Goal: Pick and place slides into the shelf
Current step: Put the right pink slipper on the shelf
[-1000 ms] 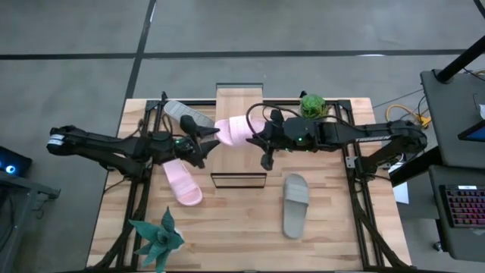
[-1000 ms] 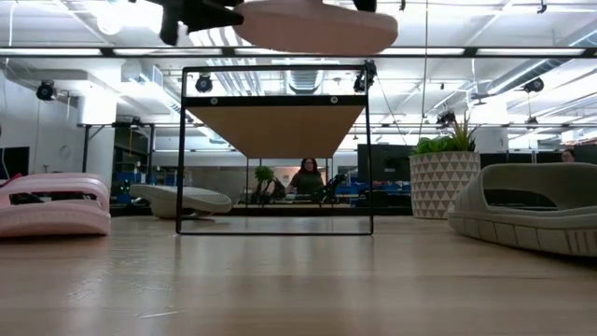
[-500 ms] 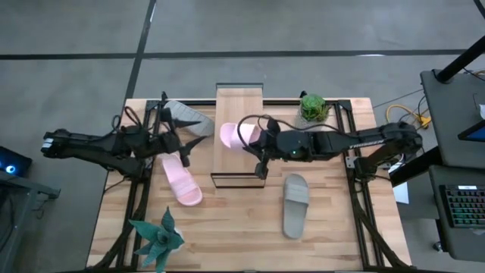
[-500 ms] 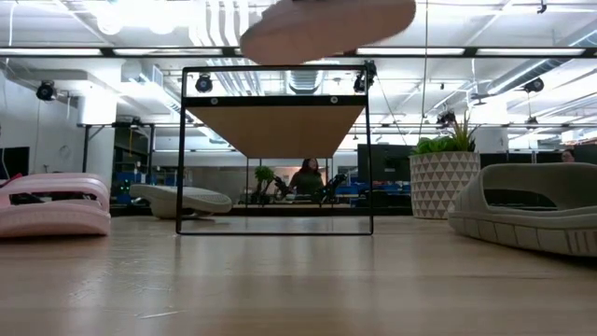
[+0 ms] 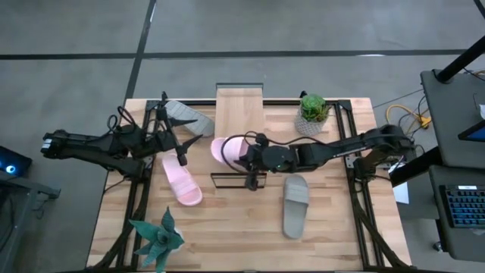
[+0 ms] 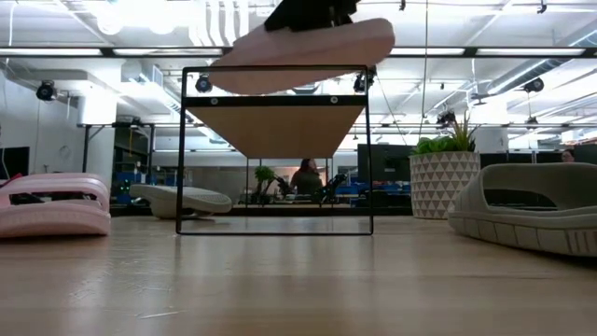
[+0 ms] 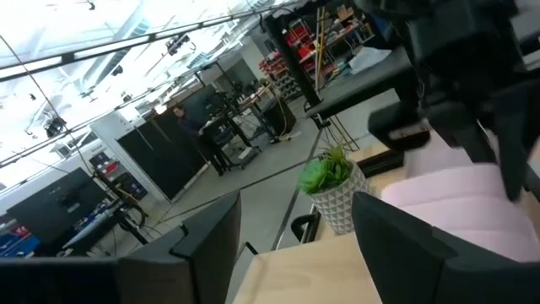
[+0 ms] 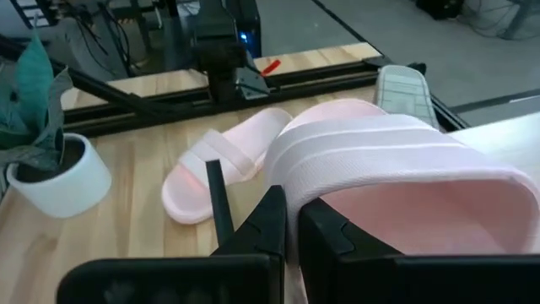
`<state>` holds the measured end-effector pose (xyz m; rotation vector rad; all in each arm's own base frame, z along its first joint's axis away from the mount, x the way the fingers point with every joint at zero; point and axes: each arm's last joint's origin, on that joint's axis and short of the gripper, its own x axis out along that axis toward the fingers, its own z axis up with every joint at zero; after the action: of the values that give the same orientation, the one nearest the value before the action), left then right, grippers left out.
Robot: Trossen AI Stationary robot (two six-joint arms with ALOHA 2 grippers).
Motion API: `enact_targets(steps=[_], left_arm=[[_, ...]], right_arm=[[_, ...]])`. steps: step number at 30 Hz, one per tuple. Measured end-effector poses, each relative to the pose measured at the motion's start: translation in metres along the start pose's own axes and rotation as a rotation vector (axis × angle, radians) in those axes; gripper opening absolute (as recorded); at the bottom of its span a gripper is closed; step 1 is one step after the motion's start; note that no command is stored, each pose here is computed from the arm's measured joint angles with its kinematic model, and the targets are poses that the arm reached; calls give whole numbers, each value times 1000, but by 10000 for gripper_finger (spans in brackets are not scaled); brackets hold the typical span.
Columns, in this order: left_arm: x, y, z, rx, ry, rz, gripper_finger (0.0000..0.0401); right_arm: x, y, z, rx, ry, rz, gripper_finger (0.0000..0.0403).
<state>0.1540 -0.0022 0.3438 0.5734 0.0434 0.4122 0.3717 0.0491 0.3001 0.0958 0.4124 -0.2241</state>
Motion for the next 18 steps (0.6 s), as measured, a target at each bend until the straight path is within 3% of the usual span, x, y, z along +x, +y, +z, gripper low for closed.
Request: enact_targets(steps=[14,18], left_arm=[[2,-2,-1,9,13,-8,211],[3,-4,-2,14,19,-13,211]], right_arm=[[9,3,-21,5,-7,44,9],[11,4,-27,21,-25,113,9]])
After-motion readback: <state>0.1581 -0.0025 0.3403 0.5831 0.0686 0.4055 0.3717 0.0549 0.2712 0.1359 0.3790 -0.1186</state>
